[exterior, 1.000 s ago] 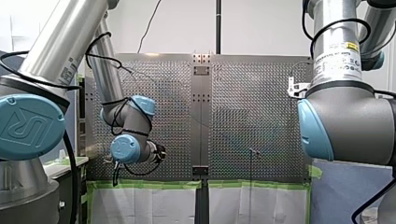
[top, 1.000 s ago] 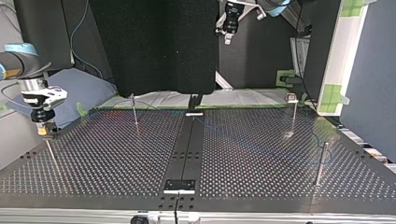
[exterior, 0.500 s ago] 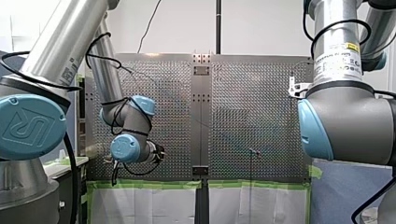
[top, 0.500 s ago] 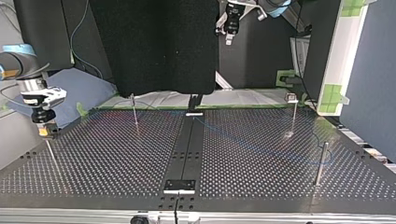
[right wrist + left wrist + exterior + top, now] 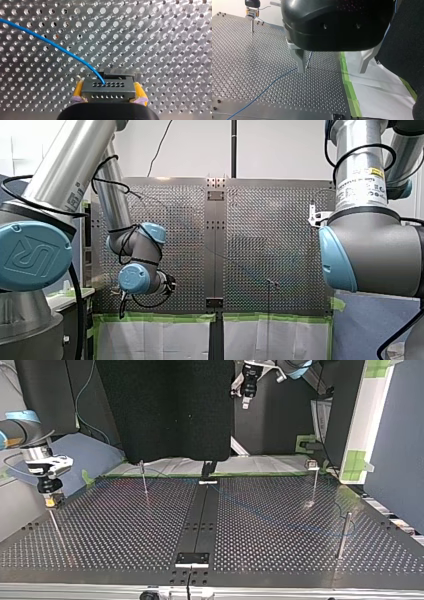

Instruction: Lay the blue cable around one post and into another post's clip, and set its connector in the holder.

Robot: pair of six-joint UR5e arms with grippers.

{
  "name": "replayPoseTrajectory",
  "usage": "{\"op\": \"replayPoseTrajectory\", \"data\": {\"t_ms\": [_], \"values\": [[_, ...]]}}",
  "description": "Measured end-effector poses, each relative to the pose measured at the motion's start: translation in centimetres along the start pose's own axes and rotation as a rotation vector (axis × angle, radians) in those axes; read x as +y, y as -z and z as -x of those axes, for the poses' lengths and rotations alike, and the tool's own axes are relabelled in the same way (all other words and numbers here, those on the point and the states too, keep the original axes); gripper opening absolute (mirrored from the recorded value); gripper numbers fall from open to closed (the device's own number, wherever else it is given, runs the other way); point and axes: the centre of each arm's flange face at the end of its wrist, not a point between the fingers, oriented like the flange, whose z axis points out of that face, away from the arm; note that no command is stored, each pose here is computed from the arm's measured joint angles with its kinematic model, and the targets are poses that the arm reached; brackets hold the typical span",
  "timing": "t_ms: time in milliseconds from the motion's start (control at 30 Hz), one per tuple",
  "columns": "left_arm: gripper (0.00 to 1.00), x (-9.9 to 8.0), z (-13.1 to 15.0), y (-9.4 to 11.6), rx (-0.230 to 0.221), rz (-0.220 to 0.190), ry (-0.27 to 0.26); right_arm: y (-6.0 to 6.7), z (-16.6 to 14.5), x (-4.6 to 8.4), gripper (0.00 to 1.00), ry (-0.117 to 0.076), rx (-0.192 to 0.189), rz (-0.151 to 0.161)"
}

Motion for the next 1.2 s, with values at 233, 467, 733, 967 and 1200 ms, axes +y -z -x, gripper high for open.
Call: {"op": "replayPoseTrajectory", "data": {"t_ms": [233,467,733,967,1200], "values": [[1.0,0.05,0.02,-0.05,0.0,0.002,0.0,-0.22,-0.11,-0.12,0.22,0.003,0.013,-0.031],[1.0,0.07,0.01,-0.07,0.0,0.003,0.0,-0.32,-0.16,-0.08,0.22,-0.001,0.022,-0.038],[1.0,0.08,0.01,-0.08,0.0,0.002,0.0,-0.48,-0.37,0.1,0.22,-0.001,0.031,-0.037],[1.0,0.08,0.0,-0.07,0.001,0.002,0.0,-0.52,-0.3,0.17,0.22,-0.004,0.033,-0.037],[1.0,0.08,0.01,-0.07,0.0,0.002,0.0,-0.55,-0.06,0.21,0.24,-0.007,0.03,-0.037]]}}
